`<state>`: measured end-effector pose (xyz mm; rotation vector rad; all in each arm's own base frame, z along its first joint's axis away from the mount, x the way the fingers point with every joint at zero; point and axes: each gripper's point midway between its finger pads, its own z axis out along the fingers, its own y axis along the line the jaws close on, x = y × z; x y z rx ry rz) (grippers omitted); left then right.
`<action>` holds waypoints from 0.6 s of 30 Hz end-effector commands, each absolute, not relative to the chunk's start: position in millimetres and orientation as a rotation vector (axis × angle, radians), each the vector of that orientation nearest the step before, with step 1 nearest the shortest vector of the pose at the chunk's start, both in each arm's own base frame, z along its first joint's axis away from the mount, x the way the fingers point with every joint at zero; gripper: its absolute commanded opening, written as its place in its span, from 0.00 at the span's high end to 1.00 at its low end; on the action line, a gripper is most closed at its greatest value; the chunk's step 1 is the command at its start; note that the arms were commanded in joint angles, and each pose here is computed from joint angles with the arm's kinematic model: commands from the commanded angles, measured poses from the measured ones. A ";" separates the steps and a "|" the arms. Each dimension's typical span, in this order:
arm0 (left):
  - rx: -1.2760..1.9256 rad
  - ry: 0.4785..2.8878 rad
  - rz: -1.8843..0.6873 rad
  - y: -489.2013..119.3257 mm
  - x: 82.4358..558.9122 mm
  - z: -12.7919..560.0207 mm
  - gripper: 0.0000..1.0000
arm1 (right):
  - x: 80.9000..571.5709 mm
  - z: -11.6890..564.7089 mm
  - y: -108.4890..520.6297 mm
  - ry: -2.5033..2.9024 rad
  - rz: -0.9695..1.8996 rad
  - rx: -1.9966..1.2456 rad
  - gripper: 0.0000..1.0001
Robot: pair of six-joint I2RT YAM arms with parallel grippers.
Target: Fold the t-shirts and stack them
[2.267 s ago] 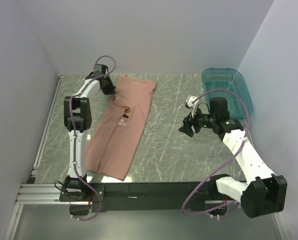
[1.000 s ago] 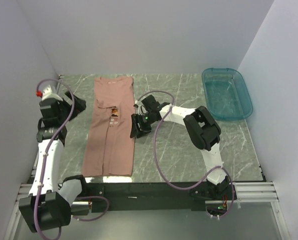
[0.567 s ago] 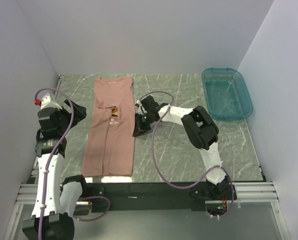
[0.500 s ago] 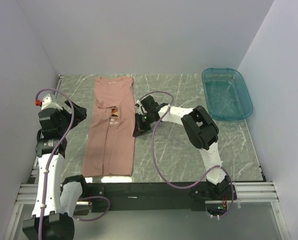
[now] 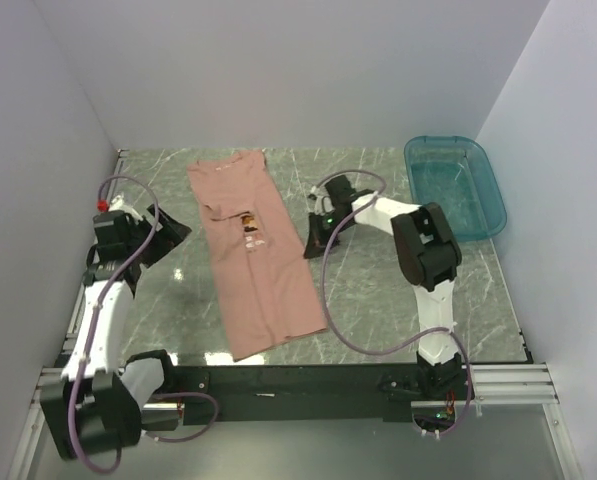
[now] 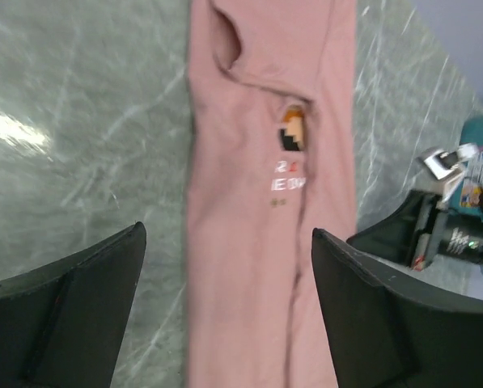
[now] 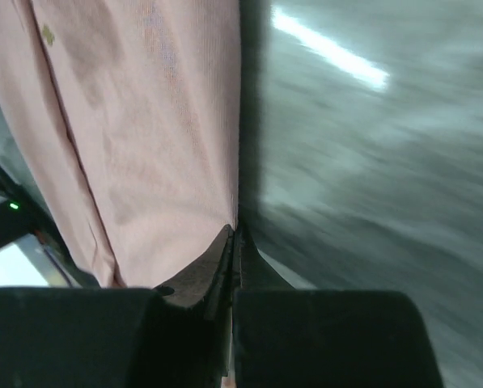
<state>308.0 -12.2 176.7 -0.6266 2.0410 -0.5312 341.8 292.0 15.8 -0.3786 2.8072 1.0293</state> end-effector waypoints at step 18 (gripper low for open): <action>0.225 1.891 -0.628 -171.9 294.2 234.5 0.06 | 330.1 104.4 155.8 2.502 0.783 -1.073 0.63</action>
